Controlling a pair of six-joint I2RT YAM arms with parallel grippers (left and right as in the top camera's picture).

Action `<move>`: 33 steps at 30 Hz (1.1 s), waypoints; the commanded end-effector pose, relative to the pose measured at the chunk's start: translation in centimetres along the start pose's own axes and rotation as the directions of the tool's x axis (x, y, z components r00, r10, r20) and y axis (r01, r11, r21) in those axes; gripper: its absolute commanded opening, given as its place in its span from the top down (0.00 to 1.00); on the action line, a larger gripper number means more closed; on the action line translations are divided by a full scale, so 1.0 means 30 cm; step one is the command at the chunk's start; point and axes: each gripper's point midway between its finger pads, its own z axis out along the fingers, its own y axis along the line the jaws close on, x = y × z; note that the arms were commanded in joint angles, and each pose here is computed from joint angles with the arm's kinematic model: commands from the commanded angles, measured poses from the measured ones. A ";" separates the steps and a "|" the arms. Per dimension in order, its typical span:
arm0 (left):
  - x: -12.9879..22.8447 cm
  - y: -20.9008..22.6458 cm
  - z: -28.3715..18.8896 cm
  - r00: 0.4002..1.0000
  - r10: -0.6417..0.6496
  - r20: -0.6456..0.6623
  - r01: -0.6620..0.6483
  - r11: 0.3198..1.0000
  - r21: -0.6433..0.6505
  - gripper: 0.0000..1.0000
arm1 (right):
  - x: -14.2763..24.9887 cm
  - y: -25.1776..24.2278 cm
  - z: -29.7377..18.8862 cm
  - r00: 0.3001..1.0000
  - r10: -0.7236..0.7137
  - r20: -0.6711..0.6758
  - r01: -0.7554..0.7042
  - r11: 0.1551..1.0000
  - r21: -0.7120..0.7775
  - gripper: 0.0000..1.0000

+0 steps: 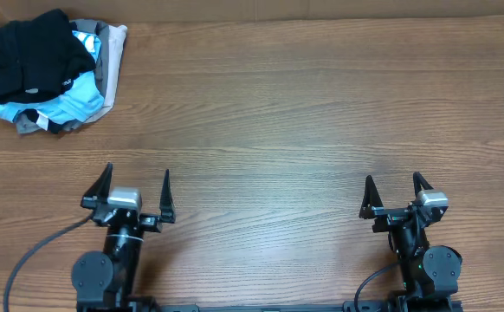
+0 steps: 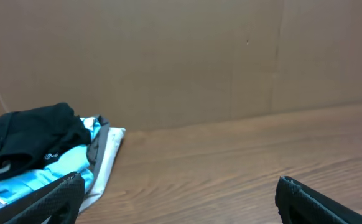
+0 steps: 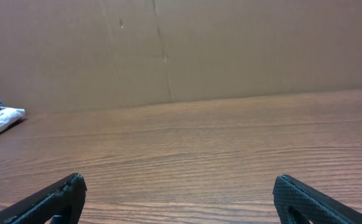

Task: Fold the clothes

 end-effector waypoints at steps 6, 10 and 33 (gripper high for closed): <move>0.075 -0.021 -0.015 0.997 0.023 0.069 -0.025 1.000 0.017 0.00 | 0.001 -0.005 0.000 1.000 -0.004 0.010 0.004 1.000 0.006 0.00; 0.128 -0.023 -0.010 0.998 0.021 0.062 -0.022 1.000 0.016 0.00 | 0.001 -0.005 0.000 1.000 -0.004 0.010 0.004 1.000 0.006 0.00; 0.263 -0.023 -0.007 0.996 -0.020 -0.085 0.021 1.000 0.012 0.00 | 0.001 -0.005 0.000 1.000 -0.004 0.010 0.004 1.000 0.006 0.00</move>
